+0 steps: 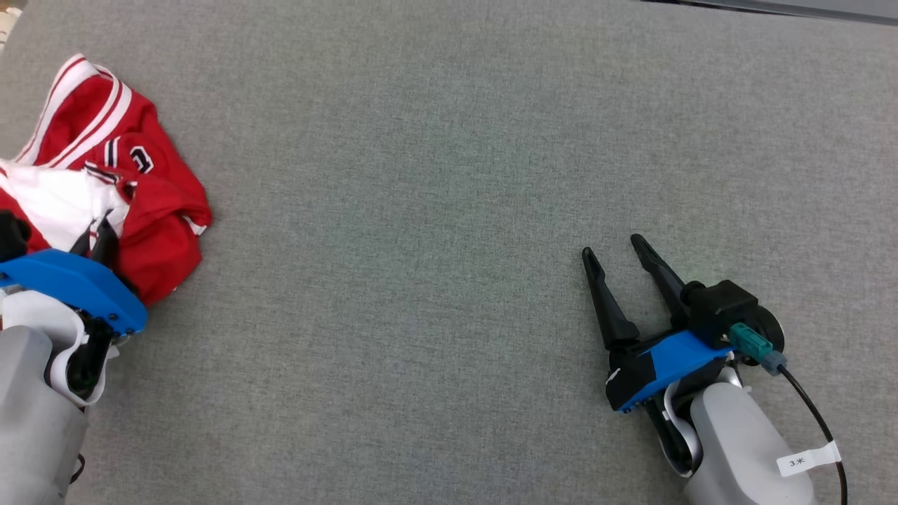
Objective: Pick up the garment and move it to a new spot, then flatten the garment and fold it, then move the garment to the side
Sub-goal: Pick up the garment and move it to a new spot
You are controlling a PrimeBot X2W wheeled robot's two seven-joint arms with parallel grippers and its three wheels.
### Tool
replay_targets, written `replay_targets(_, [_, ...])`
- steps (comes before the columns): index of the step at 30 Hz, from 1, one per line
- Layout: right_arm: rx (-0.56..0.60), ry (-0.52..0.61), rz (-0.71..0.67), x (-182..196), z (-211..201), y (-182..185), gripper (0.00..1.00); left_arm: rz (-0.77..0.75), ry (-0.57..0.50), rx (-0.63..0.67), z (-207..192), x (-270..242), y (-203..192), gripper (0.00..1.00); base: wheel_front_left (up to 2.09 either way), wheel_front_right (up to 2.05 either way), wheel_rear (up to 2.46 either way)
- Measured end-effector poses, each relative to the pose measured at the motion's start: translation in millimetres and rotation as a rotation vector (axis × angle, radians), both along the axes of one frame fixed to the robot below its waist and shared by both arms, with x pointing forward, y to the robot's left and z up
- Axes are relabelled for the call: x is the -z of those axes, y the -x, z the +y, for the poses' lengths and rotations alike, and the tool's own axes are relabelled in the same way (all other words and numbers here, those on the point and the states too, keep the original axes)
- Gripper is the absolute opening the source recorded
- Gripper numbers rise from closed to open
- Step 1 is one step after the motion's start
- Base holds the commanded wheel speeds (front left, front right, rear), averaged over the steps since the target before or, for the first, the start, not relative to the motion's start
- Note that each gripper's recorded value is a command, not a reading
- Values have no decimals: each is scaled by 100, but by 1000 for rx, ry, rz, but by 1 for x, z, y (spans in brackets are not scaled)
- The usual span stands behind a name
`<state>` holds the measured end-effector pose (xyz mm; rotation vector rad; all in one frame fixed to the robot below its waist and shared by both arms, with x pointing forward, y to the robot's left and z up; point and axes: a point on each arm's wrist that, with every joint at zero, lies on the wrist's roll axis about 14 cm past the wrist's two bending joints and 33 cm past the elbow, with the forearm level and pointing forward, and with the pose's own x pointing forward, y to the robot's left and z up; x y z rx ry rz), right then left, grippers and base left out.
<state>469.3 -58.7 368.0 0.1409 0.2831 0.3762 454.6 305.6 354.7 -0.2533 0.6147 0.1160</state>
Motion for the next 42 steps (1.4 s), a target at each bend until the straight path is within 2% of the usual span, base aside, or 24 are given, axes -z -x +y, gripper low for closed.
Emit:
replay_targets(7, [23, -8, -2, -10, -8, 6, 100, -213, -22, 98, -23, -55, -33, 0, 0, 0, 0])
replay_targets(17, [80, -22, -11, -28, -29, 29, 100, -475, 22, 326, -109, -125, -58, 0, 0, 0, 0])
replay_targets(24, [161, -12, -22, -37, -59, 47, 100, -534, 142, 516, -205, -140, -53, 0, 0, 0, 0])
replay_targets(27, [200, -10, -19, -38, -73, 54, 100, -556, 228, 593, -250, -147, -45, 0, 0, 0, 0])
replay_targets(34, [263, -5, -22, -42, -95, 67, 100, -556, 375, 709, -323, -149, -16, 0, 0, 0, 0])
replay_targets(42, [313, -8, -14, -42, -111, 80, 100, -499, 384, 854, -371, -130, 18, 0, 0, 0, 0])
